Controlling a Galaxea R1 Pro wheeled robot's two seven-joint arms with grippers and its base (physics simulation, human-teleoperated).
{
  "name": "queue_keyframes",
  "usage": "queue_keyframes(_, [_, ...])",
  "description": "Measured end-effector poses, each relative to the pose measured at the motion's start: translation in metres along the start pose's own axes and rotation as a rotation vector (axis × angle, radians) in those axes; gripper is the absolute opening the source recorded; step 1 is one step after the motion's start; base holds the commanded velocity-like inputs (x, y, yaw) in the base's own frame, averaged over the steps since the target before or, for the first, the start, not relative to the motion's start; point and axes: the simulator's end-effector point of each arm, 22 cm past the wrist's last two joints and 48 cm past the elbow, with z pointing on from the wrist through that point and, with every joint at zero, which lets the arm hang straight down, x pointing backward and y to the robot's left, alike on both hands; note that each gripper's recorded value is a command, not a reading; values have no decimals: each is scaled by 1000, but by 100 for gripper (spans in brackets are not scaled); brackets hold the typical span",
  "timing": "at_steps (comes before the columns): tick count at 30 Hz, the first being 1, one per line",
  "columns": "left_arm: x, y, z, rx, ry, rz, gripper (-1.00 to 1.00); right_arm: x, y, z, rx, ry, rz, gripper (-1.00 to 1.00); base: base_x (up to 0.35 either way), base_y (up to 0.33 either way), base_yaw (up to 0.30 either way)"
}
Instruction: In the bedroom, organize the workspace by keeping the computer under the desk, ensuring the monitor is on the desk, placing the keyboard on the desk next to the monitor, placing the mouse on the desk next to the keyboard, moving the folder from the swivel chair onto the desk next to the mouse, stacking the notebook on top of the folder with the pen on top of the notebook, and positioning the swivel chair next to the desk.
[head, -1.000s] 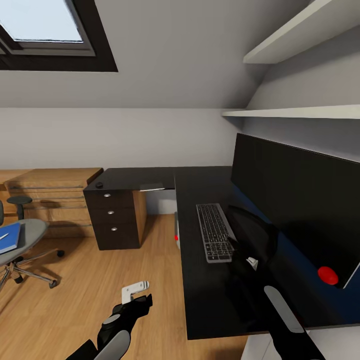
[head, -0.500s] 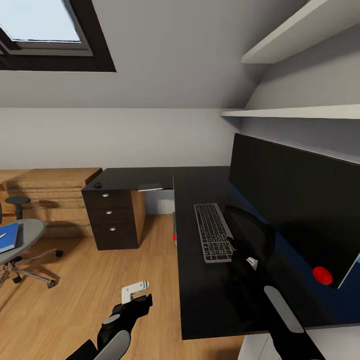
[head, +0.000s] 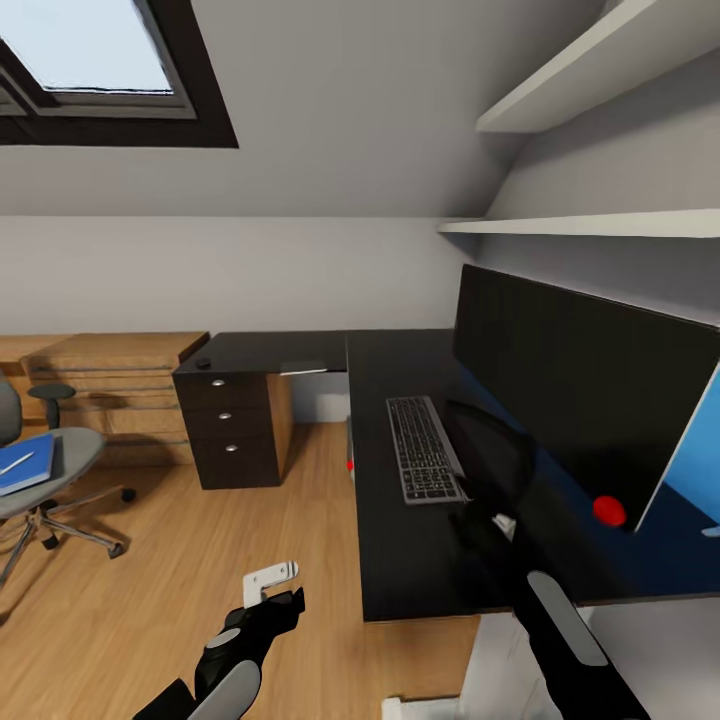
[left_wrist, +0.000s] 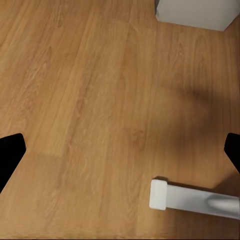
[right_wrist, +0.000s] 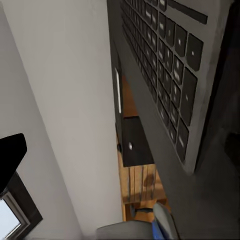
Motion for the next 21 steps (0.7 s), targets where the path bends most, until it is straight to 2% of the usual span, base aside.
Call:
queue_keyframes(6, [0, 0, 0, 0, 0, 0, 100, 0, -1, 0, 3, 1, -11, 100, -332, -15, 0])
queue_keyframes(21, [0, 1, 0, -2, -1, 1, 100, 2, -10, 0, 26, 7, -12, 100, -304, -147, 0])
